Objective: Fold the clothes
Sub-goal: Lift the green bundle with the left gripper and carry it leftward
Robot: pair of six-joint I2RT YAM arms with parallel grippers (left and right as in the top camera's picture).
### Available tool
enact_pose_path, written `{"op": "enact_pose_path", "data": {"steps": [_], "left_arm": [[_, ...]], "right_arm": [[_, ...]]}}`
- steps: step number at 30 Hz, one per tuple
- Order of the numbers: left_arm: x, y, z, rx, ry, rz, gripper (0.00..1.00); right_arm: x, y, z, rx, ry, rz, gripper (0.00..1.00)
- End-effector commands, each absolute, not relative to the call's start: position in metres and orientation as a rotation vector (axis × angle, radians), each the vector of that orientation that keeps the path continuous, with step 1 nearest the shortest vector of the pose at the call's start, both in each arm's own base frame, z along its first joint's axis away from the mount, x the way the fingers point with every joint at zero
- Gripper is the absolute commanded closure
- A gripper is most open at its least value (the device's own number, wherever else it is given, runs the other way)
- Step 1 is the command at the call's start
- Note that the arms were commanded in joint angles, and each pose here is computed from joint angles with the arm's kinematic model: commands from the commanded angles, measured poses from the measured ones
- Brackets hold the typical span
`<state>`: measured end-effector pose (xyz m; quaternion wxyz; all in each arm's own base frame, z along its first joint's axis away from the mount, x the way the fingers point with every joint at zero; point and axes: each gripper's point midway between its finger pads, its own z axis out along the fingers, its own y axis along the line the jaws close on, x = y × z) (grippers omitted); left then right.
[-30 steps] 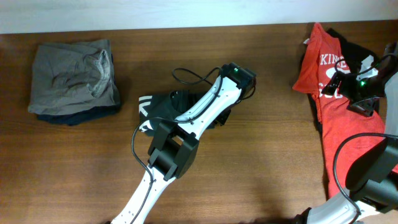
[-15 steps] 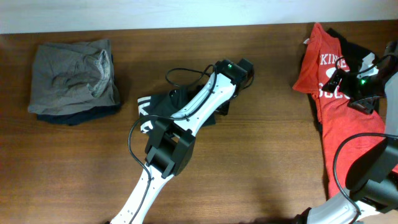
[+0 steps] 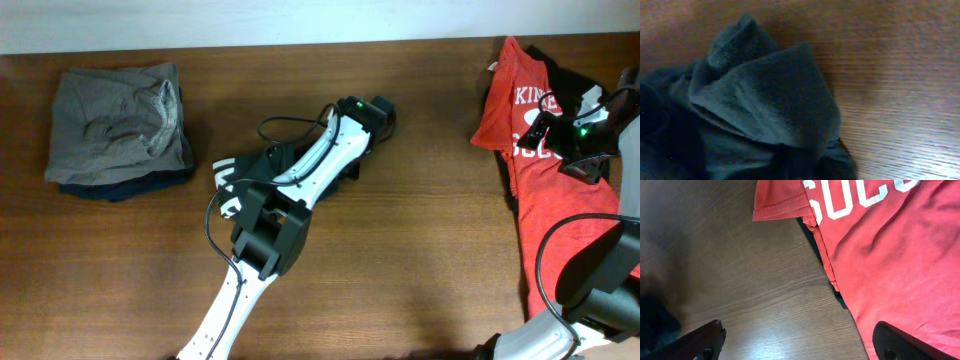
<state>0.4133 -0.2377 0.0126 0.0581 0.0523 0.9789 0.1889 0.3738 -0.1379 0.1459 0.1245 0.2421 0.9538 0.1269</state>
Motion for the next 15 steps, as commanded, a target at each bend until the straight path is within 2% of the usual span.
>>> {"op": "enact_pose_path", "data": {"steps": [1,7,12,15], "left_arm": [[0.408,-0.226,-0.012,0.136,3.019,0.622,0.99],[0.414,-0.225,-0.001,0.306,3.003,0.635,0.99],[0.439,-0.215,0.056,0.254,2.922,0.608,0.99],[0.459,-0.210,0.106,0.248,2.836,0.508,0.99]], "right_arm": [[0.376,-0.139,0.158,0.673,2.752,0.360,0.01],[0.376,-0.139,0.158,0.674,2.754,0.361,0.01],[0.377,-0.139,0.158,0.672,2.751,0.359,0.01],[0.377,-0.139,0.158,0.671,2.749,0.358,0.01]]}}
